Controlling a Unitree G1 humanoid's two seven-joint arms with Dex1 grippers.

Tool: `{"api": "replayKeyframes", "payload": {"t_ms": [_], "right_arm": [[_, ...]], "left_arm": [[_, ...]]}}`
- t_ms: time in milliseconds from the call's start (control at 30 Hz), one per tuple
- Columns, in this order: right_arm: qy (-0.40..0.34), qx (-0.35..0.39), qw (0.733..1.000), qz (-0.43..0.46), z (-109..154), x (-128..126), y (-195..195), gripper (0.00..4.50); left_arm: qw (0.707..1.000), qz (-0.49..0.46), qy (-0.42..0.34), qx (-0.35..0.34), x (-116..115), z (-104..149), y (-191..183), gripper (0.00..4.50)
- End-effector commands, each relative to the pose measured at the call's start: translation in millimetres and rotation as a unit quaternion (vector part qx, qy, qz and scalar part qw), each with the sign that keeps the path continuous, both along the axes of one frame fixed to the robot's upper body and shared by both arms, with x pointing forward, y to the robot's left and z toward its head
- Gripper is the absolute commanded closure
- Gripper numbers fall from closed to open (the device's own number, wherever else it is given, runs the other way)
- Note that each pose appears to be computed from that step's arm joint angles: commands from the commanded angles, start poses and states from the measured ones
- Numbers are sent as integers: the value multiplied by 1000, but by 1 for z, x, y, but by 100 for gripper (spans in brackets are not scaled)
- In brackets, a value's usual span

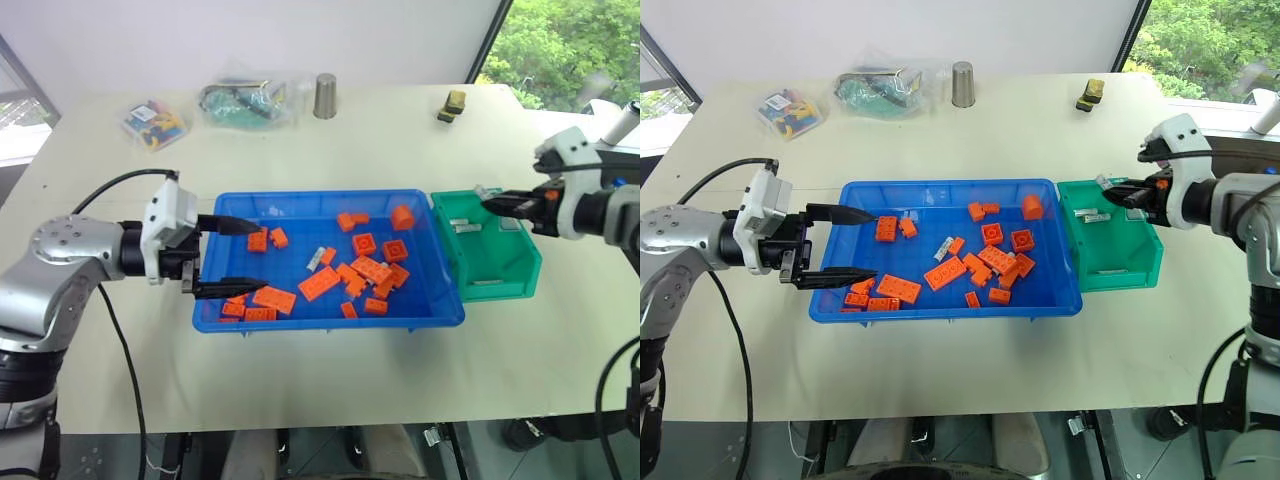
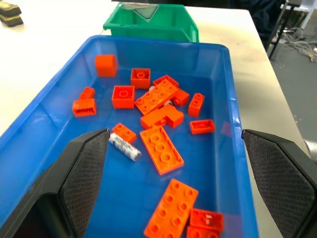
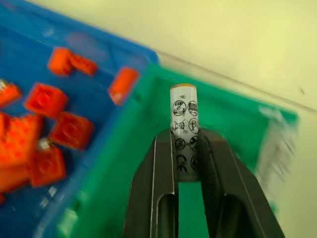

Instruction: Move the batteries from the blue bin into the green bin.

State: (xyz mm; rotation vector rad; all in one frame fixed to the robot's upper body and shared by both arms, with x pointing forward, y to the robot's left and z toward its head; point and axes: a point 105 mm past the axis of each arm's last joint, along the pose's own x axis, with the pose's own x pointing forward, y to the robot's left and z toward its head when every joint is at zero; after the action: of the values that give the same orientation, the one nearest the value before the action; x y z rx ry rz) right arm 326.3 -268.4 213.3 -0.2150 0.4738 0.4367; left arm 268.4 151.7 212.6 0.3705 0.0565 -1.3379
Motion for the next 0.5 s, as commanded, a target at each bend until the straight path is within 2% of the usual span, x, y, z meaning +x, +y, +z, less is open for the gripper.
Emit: {"api": "replayKeyframes", "payload": {"t_ms": [33,67,133,233,400,500], "right_arm": [[-23,-12,1000,-10,3,-3,-4,393],[-20,-22,999,-13,-3,-3,-6,339],[-21,-41,999,-13,-7,-2,-8,269],[-37,-60,998,4,-1,1,-2,118],[-89,-15,986,141,31,6,70,118],[-91,16,972,215,33,8,121,118]], "left_arm": [[1000,-10,-20,4,1,7,-2,0],[1000,-11,-20,6,1,7,-2,0],[1000,-13,-21,7,1,8,-3,0],[1000,-14,-26,10,2,8,-6,0],[999,-11,-30,10,2,9,-7,0],[999,-6,-31,10,2,10,-5,0]]}}
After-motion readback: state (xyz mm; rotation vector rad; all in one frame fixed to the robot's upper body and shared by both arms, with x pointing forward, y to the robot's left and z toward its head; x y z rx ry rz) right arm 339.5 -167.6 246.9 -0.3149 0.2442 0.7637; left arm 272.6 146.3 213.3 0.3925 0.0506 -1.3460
